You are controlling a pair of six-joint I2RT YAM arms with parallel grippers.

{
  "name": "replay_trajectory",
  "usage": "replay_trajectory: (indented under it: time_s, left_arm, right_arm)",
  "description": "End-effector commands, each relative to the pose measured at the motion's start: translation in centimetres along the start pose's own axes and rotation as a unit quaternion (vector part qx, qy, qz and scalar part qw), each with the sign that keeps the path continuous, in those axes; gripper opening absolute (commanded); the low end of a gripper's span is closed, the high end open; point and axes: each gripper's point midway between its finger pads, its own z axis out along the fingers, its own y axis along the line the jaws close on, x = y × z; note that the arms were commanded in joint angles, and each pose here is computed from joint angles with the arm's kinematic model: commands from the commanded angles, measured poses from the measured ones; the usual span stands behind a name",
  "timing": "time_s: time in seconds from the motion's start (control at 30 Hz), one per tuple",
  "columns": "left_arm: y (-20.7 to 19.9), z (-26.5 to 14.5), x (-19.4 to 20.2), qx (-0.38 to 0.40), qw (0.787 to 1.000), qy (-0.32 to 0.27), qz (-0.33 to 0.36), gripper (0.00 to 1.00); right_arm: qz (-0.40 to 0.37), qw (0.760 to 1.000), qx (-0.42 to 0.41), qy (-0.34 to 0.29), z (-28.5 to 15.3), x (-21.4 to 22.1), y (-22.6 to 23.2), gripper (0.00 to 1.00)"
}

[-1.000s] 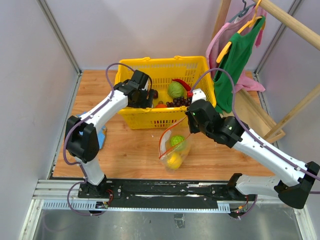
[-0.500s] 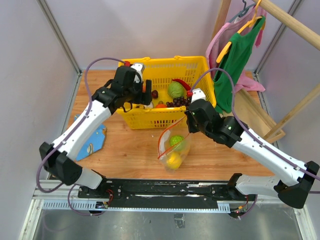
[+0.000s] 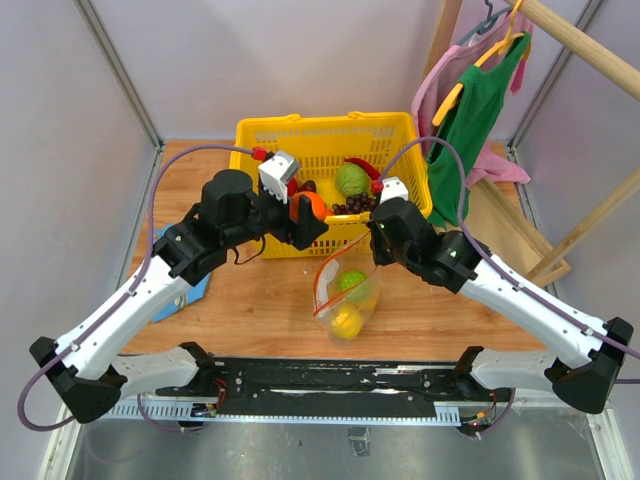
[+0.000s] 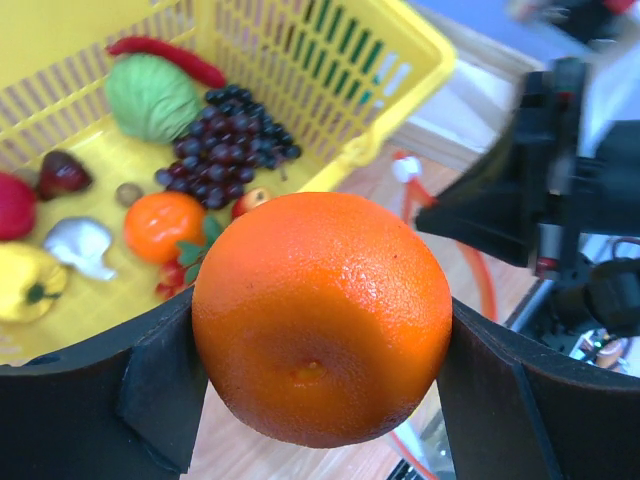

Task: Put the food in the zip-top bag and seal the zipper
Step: Place the fake fruit in the zipper food storage bag.

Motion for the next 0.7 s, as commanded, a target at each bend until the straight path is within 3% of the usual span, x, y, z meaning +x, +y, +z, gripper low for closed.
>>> replay_trajectory:
  time_s: [0.0, 0.3, 0.67]
  left_arm:
    - [-3.9, -1.0, -1.8, 0.079, 0.995, -0.058, 0.032, 0.45]
    - [-6.8, 1.3, 2.6, 0.107, 0.993, 0.0, 0.046, 0.48]
    - [-6.4, 3.4, 8.5, 0.057, 0.992, 0.088, 0.07, 0.53]
  right_arm:
    - [0.027, 1.0, -0.006, -0.014, 0.0, -1.3, 0.3, 0.04]
    - [0.037, 0.999, -0.009, -0.01, 0.1, -1.0, 0.5, 0.04]
    - [0.044, 0.999, -0.005, -0.012, 0.1, -1.1, 0.4, 0.04]
